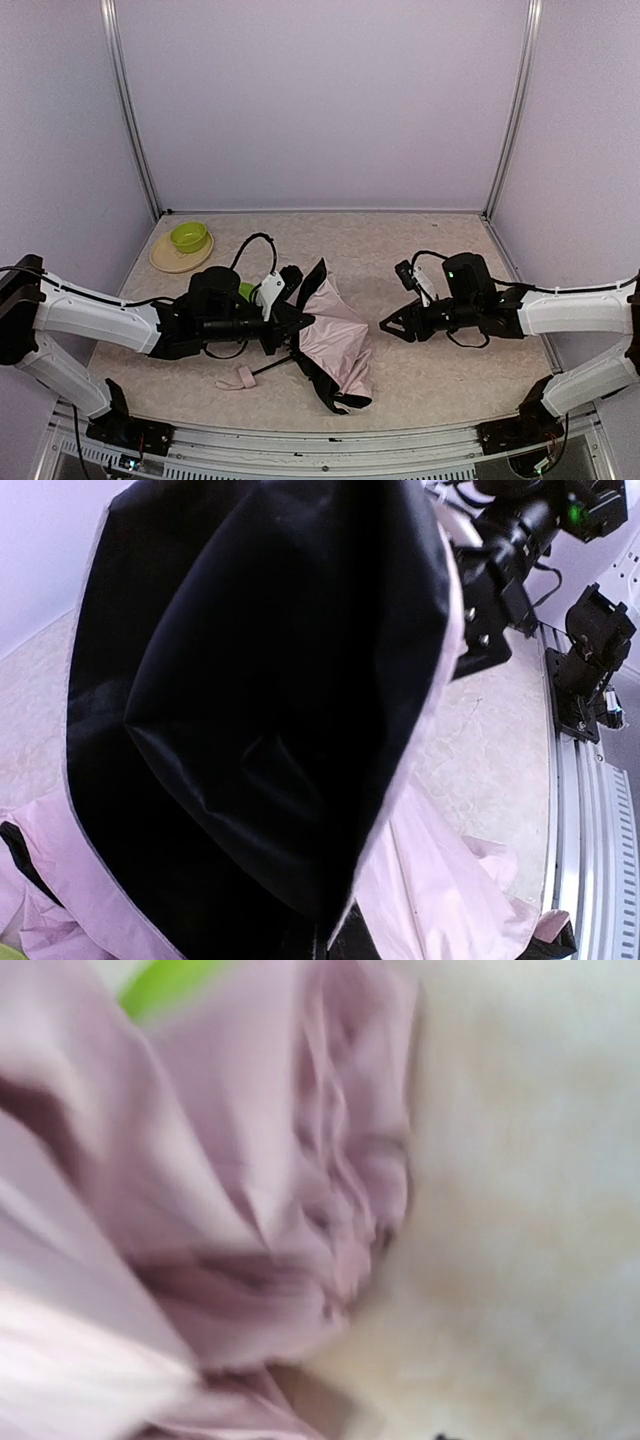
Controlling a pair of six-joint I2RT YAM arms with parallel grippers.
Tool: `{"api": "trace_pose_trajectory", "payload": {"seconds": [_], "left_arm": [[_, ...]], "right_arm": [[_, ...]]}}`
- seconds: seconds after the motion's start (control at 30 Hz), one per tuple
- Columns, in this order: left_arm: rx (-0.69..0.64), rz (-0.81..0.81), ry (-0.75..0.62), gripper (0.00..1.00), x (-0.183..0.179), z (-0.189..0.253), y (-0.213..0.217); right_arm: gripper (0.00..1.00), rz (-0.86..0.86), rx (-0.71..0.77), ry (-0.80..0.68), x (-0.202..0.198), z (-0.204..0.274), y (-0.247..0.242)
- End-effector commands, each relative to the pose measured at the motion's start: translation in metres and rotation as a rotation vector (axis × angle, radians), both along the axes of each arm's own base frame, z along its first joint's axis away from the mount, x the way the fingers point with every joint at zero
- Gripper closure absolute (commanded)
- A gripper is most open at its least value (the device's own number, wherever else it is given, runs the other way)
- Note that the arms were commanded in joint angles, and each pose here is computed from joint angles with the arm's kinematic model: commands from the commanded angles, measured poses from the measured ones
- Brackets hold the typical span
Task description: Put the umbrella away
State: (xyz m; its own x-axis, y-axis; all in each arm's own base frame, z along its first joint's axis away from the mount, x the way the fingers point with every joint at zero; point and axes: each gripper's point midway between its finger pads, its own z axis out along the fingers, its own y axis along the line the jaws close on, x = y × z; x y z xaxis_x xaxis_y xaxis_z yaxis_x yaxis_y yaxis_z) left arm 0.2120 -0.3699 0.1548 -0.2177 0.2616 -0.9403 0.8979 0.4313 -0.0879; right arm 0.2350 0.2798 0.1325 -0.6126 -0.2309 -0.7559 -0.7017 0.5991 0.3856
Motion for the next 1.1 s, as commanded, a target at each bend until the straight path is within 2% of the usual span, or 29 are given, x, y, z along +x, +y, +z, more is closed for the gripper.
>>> {"api": "trace_pose_trajectory", "payload": {"seconds": [0.0, 0.1, 0.2, 0.33, 0.47, 0.57, 0.67, 0.77, 0.87, 0.97, 1.07], "left_arm": [[-0.044, -0.025, -0.116, 1.0, 0.001, 0.028, -0.002], [-0.062, -0.051, -0.165, 1.0, -0.004, 0.042, -0.007], [-0.082, -0.084, -0.224, 1.0, -0.01, 0.057, -0.018], [-0.148, -0.139, -0.33, 1.0, -0.015, 0.083, -0.034], [-0.276, -0.224, -0.368, 1.0, -0.014, 0.115, -0.046], [-0.347, -0.308, -0.393, 1.0, -0.021, 0.133, -0.056], [-0.41, -0.361, -0.379, 1.0, -0.025, 0.143, -0.062], [-0.468, -0.387, -0.332, 1.0, -0.028, 0.148, -0.058], [-0.503, -0.351, -0.296, 1.0, -0.023, 0.15, -0.046], [-0.445, -0.288, -0.251, 1.0, -0.009, 0.13, -0.042], [-0.453, -0.276, -0.2, 1.0, -0.007, 0.119, -0.033]], "right_arm": [[0.55, 0.054, 0.126, 0.121, -0.003, -0.021, 0.025], [0.57, 0.078, 0.097, 0.165, 0.006, -0.045, 0.042], [0.6, 0.108, 0.148, 0.214, 0.0, -0.054, 0.056], [0.63, 0.175, 0.159, 0.267, -0.035, -0.064, 0.074], [0.64, 0.135, 0.246, 0.283, -0.069, -0.055, 0.071], [0.66, 0.1, 0.259, 0.301, -0.097, -0.054, 0.07], [0.65, 0.126, 0.227, 0.296, -0.124, -0.048, 0.079], [0.64, 0.086, 0.183, 0.282, -0.127, -0.04, 0.068], [0.63, -0.003, 0.143, 0.236, -0.121, -0.035, 0.037], [0.6, -0.06, 0.178, 0.145, -0.114, -0.011, 0.013], [0.55, -0.064, 0.261, 0.002, -0.11, 0.032, -0.003]]}}
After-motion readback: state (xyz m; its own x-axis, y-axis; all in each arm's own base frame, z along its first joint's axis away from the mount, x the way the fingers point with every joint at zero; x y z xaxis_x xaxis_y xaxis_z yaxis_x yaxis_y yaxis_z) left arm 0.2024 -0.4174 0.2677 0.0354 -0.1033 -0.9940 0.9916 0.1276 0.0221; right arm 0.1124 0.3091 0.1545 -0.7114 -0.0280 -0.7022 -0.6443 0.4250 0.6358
